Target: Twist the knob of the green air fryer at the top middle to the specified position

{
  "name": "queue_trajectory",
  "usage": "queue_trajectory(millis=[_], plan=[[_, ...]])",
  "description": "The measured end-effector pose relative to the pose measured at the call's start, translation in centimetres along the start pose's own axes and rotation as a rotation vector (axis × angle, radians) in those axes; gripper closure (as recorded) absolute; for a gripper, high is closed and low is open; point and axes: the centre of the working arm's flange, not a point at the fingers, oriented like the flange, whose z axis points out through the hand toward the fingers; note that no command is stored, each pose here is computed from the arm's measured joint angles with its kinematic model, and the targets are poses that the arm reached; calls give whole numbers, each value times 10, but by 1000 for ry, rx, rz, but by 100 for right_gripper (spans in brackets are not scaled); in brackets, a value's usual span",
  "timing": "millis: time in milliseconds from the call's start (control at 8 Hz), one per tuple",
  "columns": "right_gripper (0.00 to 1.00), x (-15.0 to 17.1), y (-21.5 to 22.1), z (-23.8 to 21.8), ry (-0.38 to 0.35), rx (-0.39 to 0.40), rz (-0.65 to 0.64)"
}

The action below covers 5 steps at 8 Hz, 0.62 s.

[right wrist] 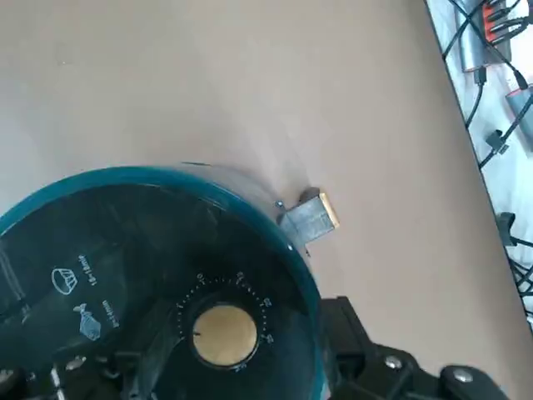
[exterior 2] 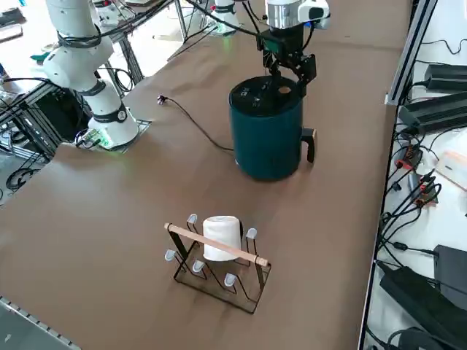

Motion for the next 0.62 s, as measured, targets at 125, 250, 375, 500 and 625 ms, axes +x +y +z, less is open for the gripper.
queue_trajectory(millis=[125, 250, 375, 500, 625], plan=[[0, 1, 0, -1, 1, -3, 20], [0, 1, 0, -5, 4, -8, 40], [0, 0, -1, -10, 3, -6, 73], [0, -1, -3, -14, -3, 2, 124], [0, -1, -6, -27, 1, -6, 203]])
